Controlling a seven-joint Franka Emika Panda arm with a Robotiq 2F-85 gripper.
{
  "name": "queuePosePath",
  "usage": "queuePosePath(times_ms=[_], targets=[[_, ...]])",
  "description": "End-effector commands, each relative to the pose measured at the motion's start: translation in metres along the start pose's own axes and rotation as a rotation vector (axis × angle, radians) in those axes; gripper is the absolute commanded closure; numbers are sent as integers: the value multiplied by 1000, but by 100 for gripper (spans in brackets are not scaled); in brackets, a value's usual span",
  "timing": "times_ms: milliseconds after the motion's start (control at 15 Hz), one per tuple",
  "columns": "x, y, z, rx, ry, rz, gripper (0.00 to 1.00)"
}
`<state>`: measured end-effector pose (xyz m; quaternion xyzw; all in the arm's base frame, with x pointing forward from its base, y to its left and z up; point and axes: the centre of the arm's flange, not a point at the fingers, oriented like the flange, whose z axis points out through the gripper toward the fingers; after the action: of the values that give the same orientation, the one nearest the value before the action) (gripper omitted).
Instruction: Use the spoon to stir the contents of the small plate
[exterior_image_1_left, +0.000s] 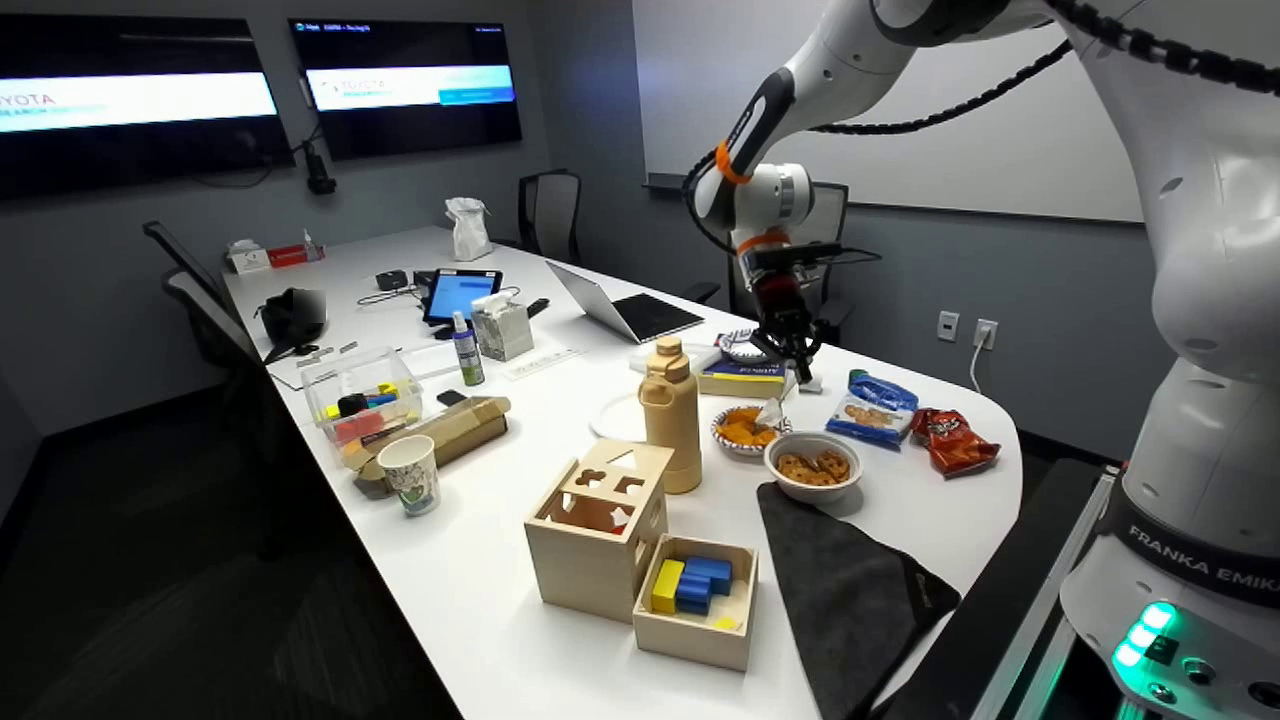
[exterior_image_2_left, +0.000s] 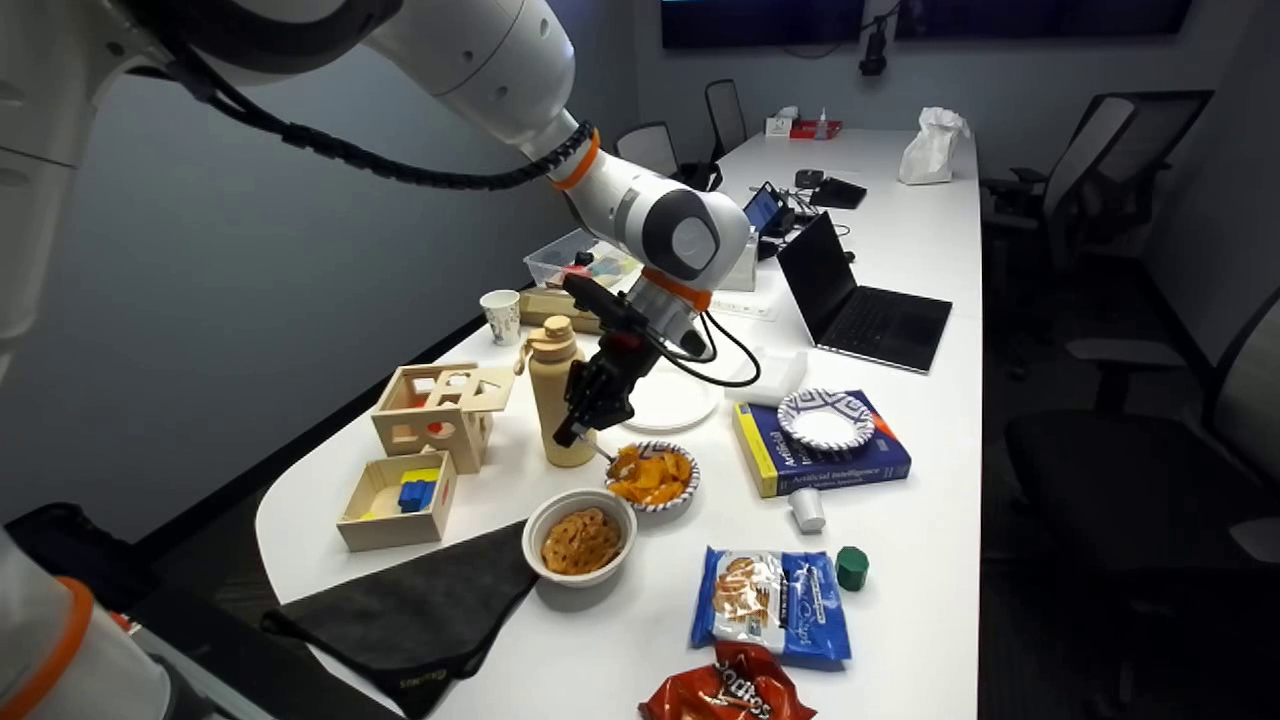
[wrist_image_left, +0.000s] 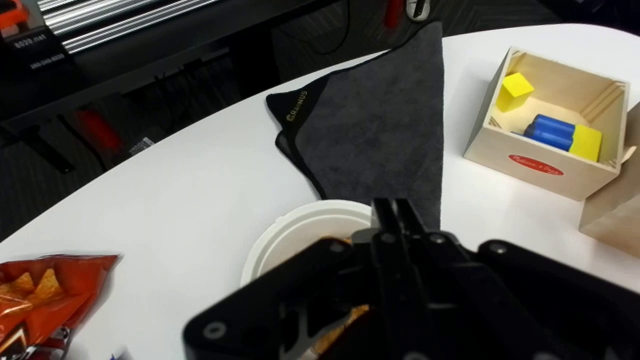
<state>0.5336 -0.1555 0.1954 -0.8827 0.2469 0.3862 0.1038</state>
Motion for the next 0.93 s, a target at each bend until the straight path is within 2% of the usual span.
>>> queuePosePath(times_ms=[0,600,867], targets=[[-2,-3,-13,38,24,-56,99],[21,-11,-18,11,96,-36,99],[23,-9,-16,-41,100,30,99]])
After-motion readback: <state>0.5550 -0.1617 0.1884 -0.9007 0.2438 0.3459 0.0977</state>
